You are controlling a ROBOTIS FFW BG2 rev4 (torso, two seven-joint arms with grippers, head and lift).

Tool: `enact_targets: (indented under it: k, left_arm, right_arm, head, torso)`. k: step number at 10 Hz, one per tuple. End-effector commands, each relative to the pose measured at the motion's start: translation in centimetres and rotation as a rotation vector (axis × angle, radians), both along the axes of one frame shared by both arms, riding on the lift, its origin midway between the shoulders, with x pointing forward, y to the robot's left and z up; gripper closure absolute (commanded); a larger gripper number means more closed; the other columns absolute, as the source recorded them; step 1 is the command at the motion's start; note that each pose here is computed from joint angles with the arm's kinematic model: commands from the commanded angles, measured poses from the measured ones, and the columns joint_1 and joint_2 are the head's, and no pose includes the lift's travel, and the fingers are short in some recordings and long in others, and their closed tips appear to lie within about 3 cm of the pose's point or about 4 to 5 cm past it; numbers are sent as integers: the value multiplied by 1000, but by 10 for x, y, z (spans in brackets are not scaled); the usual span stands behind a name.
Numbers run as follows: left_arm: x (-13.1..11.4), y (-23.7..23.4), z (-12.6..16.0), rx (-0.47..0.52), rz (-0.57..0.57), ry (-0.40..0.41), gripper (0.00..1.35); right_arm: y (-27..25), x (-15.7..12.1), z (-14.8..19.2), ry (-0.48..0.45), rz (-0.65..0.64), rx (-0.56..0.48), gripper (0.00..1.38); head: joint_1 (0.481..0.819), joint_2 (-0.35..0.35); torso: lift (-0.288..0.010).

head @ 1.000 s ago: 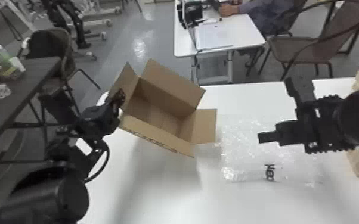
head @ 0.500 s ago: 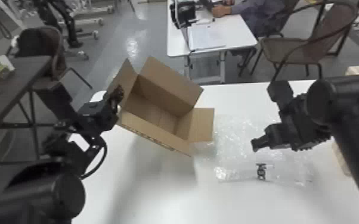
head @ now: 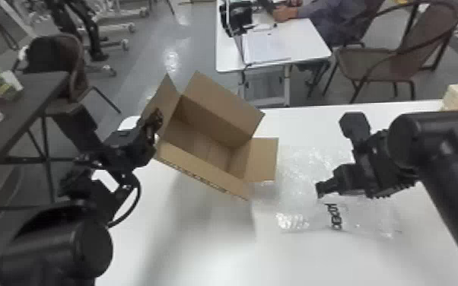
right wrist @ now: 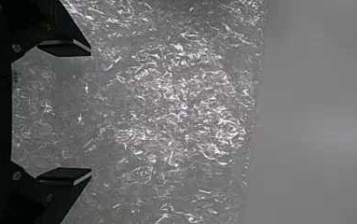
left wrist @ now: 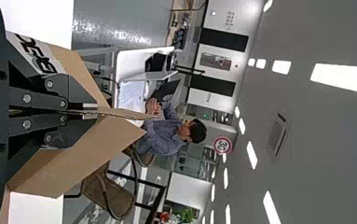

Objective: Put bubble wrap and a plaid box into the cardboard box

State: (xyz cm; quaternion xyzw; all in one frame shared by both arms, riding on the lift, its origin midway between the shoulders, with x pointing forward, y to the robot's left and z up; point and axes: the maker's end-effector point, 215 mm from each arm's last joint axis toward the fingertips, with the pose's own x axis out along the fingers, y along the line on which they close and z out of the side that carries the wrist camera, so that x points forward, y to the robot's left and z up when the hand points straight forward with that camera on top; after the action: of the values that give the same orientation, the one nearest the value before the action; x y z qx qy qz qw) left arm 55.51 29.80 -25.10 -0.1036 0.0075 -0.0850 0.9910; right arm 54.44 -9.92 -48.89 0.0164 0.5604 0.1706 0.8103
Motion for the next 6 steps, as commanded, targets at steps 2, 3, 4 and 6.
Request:
enact_targets:
  k: [2,3,4,6]
  left_arm:
    - [-1,0,-3,-3,0,5,1220]
    - [-1,0,-4,-3,0,6,1220]
    - [-2,0,-6,-5,2,10,1220]
    - [-3,-1,-8,-7,1,14,1220]
  right_arm:
    - [1,-9,-20,42,-14,41,911]
    - [5,-9,-18,28,-17,65,1113]
    - [9,-8,-12,8,-35,104,1111]
    - [7,0,12,-45,-48,132,1111]
  head:
    - [695,196]
    - [695,198]
    - [695,201]
    - [695,206]
  torso:
    - [-108]
    - [-108]
    - [-108]
    - [-108]
